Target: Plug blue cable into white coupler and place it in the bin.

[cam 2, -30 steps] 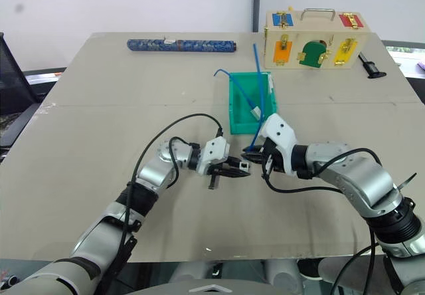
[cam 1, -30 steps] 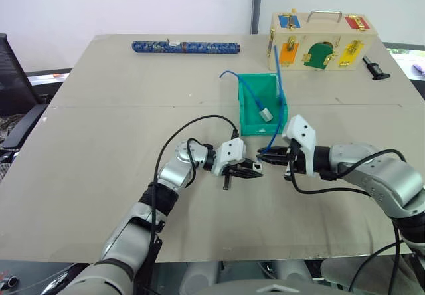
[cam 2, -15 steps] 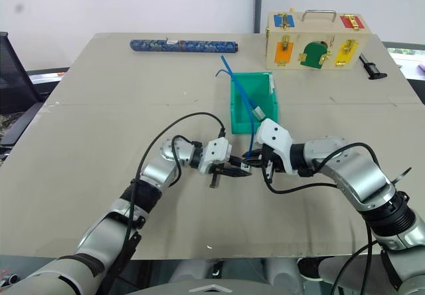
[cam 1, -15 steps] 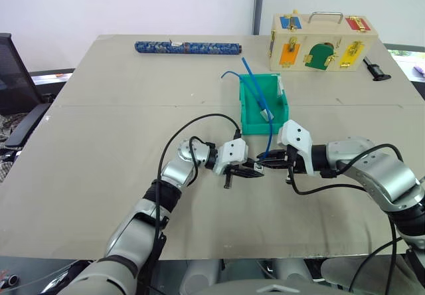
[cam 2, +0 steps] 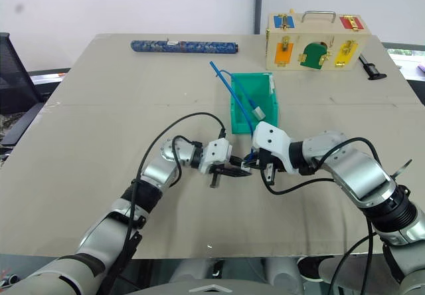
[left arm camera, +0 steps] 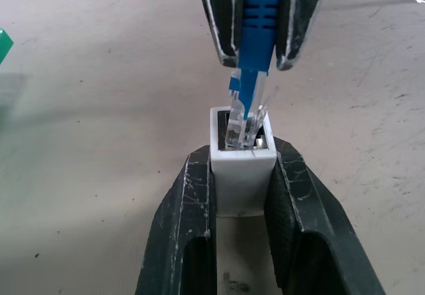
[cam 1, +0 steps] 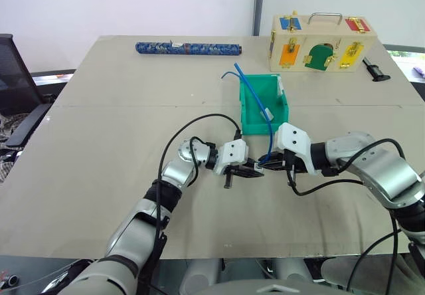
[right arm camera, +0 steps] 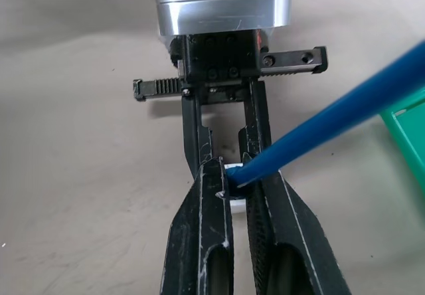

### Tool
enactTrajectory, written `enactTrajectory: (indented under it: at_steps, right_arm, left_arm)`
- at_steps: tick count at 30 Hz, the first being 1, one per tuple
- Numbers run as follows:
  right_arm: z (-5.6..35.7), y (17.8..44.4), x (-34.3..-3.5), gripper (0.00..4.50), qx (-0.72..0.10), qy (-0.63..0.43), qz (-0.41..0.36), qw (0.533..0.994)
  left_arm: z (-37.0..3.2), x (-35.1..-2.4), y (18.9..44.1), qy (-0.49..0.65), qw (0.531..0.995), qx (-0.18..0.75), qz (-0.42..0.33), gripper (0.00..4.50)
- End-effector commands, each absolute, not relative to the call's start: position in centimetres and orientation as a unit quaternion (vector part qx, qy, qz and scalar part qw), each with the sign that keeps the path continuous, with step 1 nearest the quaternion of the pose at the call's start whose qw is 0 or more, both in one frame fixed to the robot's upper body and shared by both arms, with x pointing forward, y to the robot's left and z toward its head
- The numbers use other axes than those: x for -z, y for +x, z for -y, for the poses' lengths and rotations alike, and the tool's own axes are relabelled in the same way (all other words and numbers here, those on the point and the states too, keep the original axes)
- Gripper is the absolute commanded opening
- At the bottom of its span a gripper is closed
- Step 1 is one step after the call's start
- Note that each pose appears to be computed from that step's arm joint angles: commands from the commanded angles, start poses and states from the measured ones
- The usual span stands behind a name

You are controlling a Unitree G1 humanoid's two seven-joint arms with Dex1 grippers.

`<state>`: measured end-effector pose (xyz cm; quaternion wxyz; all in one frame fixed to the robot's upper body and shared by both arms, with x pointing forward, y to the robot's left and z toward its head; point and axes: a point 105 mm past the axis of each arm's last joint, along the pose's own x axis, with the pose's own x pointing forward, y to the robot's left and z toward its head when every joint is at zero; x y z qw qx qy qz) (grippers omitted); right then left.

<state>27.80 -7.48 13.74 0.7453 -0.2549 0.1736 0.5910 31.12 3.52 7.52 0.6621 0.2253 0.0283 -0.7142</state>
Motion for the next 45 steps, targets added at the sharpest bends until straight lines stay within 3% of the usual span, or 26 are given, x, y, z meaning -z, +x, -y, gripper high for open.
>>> enactTrajectory:
  at_steps: [1,21,29,38,40,43,45]
  right_arm:
    - [8.2,27.8,-12.2,0.00,-0.586,-0.251,-0.238,0.733]
    - [7.2,28.2,-12.5,0.00,-0.605,-0.282,-0.271,0.693]
    - [6.9,27.8,-9.4,0.00,-0.604,-0.266,-0.301,0.688]
    - [6.9,27.2,-8.3,0.00,-0.614,-0.243,-0.315,0.682]
    - [6.7,27.1,-8.3,0.00,-0.622,-0.240,-0.284,0.689]
    - [5.8,28.9,-10.3,0.00,-0.605,-0.229,-0.179,0.741]
    - [6.0,29.5,-11.4,0.79,-0.596,-0.224,-0.134,0.759]
  left_arm:
    - [-3.1,-8.4,31.4,0.236,0.661,0.712,-0.010,0.39]
    - [-3.0,-8.5,31.1,0.232,0.665,0.709,-0.004,0.39]
    - [-2.7,-8.5,30.9,0.227,0.669,0.707,-0.002,0.39]
    - [-2.7,-8.4,30.9,0.222,0.675,0.703,-0.002,0.39]
    - [-2.7,-8.4,30.9,0.220,0.678,0.701,-0.002,0.39]
    - [-2.8,-8.4,30.9,0.214,0.684,0.697,-0.004,0.39]
    - [-2.9,-8.4,30.9,0.213,0.685,0.696,-0.005,0.39]
